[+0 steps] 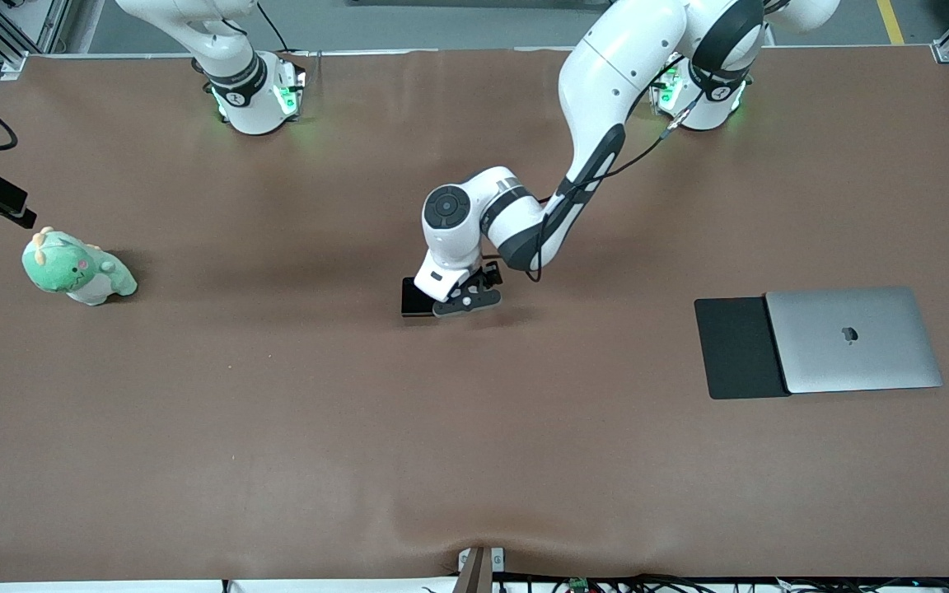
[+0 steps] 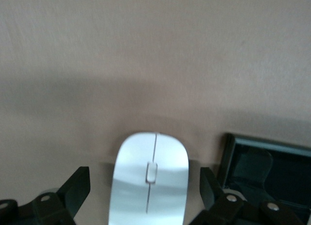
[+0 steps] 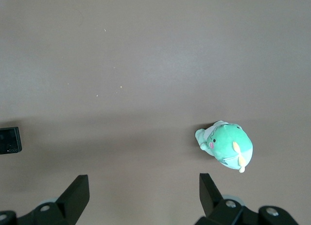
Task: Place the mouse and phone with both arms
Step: 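Lower the left gripper and close it on the white mouse, then carry the mouse with the left gripper over the grey mouse pad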
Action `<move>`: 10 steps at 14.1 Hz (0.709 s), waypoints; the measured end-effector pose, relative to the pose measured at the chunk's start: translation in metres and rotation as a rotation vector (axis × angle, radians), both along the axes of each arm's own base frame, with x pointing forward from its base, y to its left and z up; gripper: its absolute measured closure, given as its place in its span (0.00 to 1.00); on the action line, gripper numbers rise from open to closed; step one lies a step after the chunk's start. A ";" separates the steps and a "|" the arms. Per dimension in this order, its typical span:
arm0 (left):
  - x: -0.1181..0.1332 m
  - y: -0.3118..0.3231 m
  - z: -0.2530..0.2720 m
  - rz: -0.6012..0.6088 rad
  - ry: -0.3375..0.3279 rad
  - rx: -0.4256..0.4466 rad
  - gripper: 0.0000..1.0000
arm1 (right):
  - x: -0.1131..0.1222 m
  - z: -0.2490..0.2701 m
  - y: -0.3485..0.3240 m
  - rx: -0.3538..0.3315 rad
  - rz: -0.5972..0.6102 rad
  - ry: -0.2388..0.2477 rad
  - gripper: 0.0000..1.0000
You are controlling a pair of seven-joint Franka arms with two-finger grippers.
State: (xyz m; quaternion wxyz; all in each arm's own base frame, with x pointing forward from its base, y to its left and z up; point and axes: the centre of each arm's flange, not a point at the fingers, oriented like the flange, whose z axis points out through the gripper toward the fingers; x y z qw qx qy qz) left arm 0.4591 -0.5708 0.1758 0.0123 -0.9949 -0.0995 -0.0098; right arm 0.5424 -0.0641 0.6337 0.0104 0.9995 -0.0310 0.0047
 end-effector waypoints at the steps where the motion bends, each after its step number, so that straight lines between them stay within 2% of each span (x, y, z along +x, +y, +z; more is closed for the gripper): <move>1: -0.004 -0.003 -0.001 0.009 0.001 0.002 0.00 | 0.000 0.000 0.000 0.000 0.000 0.000 0.00; 3: -0.008 -0.005 -0.002 0.019 0.004 0.003 0.06 | 0.000 0.000 0.000 0.000 0.000 0.000 0.00; 5: -0.008 -0.003 -0.003 0.025 0.007 0.006 0.23 | 0.000 0.000 0.000 0.000 0.000 0.000 0.00; 6: -0.008 -0.002 -0.004 0.026 0.008 0.008 0.36 | 0.000 0.000 0.000 0.000 0.000 0.000 0.00; 10: -0.013 0.004 -0.003 0.023 0.017 0.023 0.37 | 0.000 0.000 0.000 0.000 0.000 0.000 0.00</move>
